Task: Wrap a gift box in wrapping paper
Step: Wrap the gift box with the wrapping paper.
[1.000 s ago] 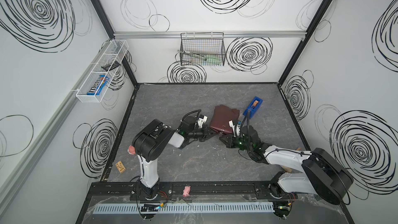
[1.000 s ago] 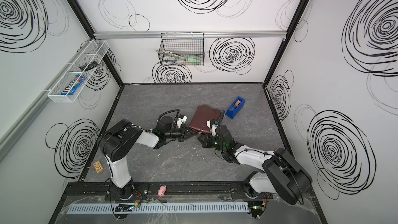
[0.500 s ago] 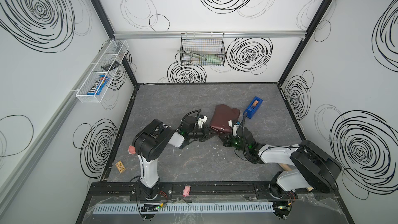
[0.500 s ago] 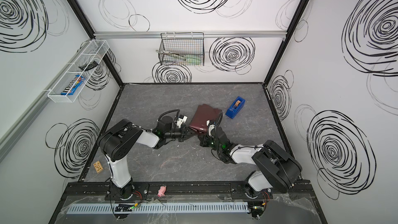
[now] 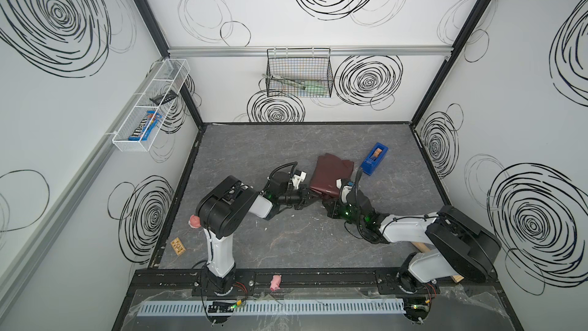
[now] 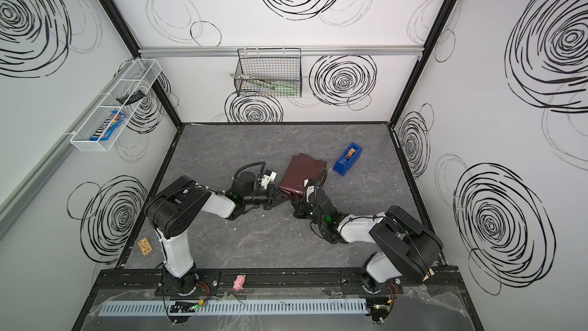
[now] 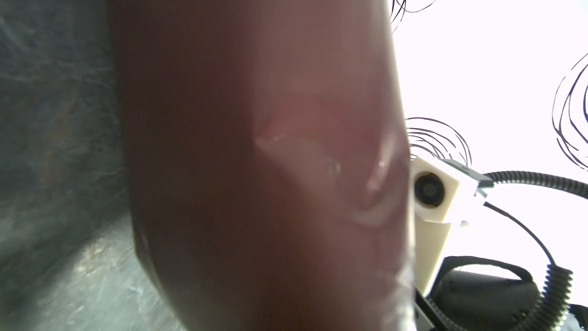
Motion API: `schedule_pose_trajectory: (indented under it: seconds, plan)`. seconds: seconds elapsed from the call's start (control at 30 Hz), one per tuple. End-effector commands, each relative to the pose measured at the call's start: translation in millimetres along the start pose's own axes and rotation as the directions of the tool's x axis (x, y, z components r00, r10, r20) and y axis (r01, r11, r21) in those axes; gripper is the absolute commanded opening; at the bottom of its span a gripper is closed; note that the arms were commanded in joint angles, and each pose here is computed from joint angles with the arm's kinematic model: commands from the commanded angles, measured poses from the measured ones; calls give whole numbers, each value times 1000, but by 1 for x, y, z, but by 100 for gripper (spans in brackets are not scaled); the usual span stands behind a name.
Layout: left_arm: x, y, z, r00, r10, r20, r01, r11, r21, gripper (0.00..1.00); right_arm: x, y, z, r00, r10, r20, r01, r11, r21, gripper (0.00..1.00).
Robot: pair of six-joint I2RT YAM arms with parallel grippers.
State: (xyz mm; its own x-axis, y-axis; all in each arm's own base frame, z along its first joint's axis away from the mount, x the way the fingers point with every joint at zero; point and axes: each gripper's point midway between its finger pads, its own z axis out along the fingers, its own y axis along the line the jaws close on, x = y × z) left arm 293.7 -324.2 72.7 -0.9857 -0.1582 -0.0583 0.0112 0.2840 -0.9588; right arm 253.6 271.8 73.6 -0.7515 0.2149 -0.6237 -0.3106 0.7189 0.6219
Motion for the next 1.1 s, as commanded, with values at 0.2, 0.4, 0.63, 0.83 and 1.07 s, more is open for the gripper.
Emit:
schedule_pose_trajectory:
  seconds: [0.2, 0.4, 0.63, 0.83, 1.07]
  plan:
    - [-7, -15, 3, 998, 60, 7, -60, 997, 46, 0, 4, 12, -14, 999, -30, -17, 29, 999, -26, 0]
    - [-8, -18, 4, 998, 66, 8, -66, 996, 54, 0, 16, 4, -15, 999, -32, -32, 32, 999, -3, 0]
    - [-7, -19, 3, 997, 71, 3, -72, 996, 52, 0, 11, -4, 4, 998, -53, -22, 54, 998, 39, 0]
    - [-5, -19, 2, 997, 73, -2, -73, 996, 51, 0, -2, -11, 12, 998, -52, 36, 49, 995, 89, 0]
    - [-4, -19, 3, 997, 75, -4, -75, 996, 53, 0, -18, -4, 13, 995, -35, 94, 26, 995, 91, 0]
